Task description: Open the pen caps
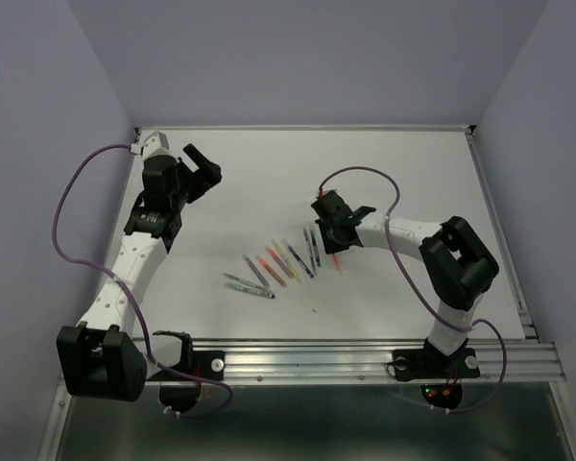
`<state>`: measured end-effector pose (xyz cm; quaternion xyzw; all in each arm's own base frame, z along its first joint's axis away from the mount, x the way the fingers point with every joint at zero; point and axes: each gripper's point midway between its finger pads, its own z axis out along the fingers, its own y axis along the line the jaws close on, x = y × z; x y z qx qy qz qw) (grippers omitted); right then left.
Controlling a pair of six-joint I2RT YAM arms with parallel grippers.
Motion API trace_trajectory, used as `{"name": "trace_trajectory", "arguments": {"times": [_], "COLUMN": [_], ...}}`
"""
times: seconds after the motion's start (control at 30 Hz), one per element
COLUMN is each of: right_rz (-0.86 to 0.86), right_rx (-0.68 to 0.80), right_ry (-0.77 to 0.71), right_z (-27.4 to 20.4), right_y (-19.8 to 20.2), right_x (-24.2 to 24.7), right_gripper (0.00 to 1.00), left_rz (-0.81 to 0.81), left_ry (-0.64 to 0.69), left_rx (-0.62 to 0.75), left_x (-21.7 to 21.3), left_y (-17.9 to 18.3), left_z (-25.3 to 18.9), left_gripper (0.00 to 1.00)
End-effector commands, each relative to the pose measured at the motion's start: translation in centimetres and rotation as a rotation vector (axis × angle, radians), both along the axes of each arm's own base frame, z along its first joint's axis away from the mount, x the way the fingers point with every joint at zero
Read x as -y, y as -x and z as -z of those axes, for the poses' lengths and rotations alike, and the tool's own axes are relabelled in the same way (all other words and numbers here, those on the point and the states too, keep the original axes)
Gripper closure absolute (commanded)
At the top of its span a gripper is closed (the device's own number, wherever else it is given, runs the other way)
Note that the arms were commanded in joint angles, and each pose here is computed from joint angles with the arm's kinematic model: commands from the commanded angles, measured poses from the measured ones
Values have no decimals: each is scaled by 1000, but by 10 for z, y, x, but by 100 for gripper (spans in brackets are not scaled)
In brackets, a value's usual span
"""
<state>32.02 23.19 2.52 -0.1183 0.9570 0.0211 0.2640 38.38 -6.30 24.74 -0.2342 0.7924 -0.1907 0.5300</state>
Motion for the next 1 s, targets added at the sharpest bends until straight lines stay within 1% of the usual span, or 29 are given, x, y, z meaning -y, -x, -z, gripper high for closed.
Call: {"name": "trace_trajectory", "arguments": {"times": [0.0,0.03,0.07,0.1,0.13,0.17,0.2,0.33,0.37,0.47,0.5,0.53,0.6,0.63,0.8,0.83,0.9,0.97], "right_rz": [-83,-134,-164,-204,-268,-308,-373,-449,-453,-488,-493,-498,-502,-498,-499,-506,-505,-504], "right_rx": [159,177,239,300,324,367,380,416,423,424,424,419,419,416,430,455,459,464], "right_ry": [-34,-70,-135,-191,-277,-338,-423,-519,-530,-580,-595,-604,-625,-634,-667,-690,-699,-705], "right_z": [-57,-65,-81,-106,-116,-137,-150,-176,-181,-194,-198,-200,-205,-207,-219,-228,-232,-236], "right_y": [-12,-10,-16,-15,-9,-4,3,18,18,24,25,26,26,26,26,25,24,22], "right_x": [-7,-14,-25,-30,-45,-51,-65,-75,-76,-83,-85,-87,-90,-92,-95,-99,-100,-101], "right_gripper": [99,99,99,99,99,99,99,99,99,99,99,99,99,99,99,99,99,99], "left_rz": [223,264,305,404,455,536,571,678,686,710,706,707,719,720,707,708,714,720], "left_ry": [88,102,117,139,152,172,183,224,241,267,269,271,271,271,270,271,270,271], "left_rx": [83,91,112,121,147,145,167,189,186,199,203,203,200,199,176,173,171,168], "left_x": [47,57,67,89,101,121,131,167,172,184,185,187,193,195,197,198,200,203], "left_y": [6,8,10,19,23,33,36,50,52,55,54,54,54,54,51,51,52,52], "left_z": [-20,-21,-23,-25,-29,-29,-34,-40,-40,-44,-45,-45,-45,-44,-36,-34,-34,-34], "left_gripper": [1,1,1,1,1,1,1,4,6,16,21,21,29,30,31,31,34,35]}}
